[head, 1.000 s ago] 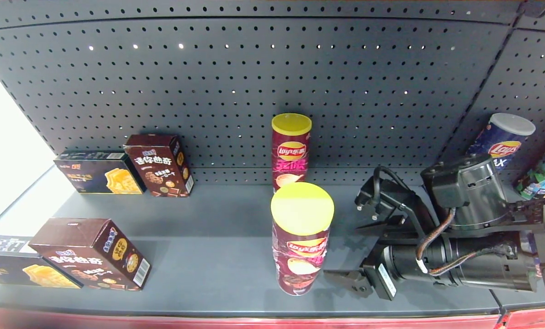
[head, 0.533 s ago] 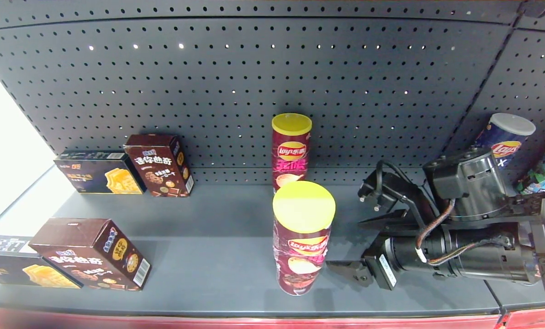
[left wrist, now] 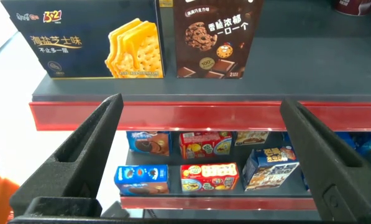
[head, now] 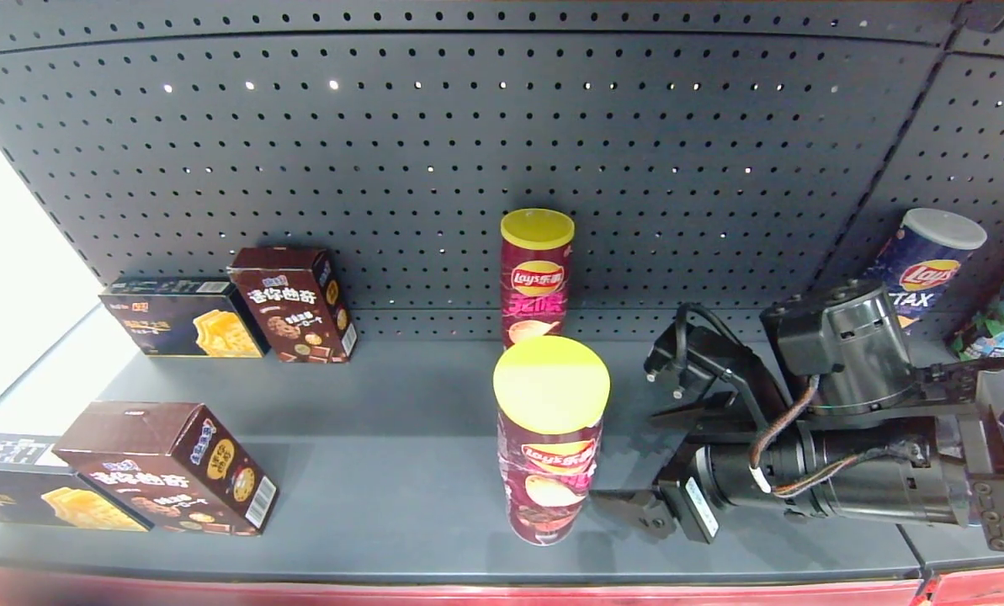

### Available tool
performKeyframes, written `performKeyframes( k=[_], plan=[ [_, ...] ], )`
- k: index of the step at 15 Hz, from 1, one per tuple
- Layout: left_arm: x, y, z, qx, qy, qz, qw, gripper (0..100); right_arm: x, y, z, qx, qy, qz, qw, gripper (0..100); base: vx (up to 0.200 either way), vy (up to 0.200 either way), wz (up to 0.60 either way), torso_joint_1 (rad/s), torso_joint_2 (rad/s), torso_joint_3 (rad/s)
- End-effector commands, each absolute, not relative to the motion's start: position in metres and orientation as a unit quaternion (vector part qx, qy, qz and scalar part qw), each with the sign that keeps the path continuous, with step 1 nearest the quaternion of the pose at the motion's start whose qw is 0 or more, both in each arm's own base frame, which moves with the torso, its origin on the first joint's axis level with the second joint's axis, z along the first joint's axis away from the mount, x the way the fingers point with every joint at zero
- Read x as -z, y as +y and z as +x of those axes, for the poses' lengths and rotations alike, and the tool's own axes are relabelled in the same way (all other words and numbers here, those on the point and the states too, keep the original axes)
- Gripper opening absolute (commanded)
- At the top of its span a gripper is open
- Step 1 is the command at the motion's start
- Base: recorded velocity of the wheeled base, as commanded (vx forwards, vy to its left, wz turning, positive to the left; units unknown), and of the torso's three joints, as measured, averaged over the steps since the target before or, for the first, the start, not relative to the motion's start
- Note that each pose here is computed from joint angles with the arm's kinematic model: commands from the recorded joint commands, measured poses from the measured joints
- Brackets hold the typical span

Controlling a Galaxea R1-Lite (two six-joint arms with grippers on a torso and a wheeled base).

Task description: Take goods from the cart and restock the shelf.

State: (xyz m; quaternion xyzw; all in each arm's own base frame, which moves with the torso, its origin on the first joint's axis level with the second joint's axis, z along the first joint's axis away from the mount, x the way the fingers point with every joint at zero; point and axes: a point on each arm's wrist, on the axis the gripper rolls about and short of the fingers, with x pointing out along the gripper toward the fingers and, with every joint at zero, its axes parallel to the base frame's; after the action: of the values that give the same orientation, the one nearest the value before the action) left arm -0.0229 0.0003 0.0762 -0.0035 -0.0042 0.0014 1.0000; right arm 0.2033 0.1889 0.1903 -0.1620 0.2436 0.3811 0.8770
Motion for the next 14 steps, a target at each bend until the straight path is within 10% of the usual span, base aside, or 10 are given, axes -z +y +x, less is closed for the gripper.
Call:
performKeyframes(
  k=[1, 10, 14],
  plan=[
    [-0.076, 0.000, -0.023, -0.002, -0.004, -0.004, 1.000, 100, -0.189, 0.189, 0.203, -0.381, 0.246, -0.162, 0.877, 100, 0.000, 0.000, 0.00, 0.000, 0.00, 0.000],
    [-0.076, 0.000, -0.023, -0.001, -0.004, -0.003, 1.000, 100, -0.253, 0.132, 0.162, -0.334, 0.128, -0.086, 0.930, 100, 0.000, 0.000, 0.00, 0.000, 0.00, 0.000],
    [-0.076, 0.000, -0.023, -0.002, -0.003, -0.003, 1.000, 100, -0.228, 0.070, 0.084, -0.339, 0.069, -0.067, 0.936, 100, 0.000, 0.000, 0.00, 0.000, 0.00, 0.000]
  ],
)
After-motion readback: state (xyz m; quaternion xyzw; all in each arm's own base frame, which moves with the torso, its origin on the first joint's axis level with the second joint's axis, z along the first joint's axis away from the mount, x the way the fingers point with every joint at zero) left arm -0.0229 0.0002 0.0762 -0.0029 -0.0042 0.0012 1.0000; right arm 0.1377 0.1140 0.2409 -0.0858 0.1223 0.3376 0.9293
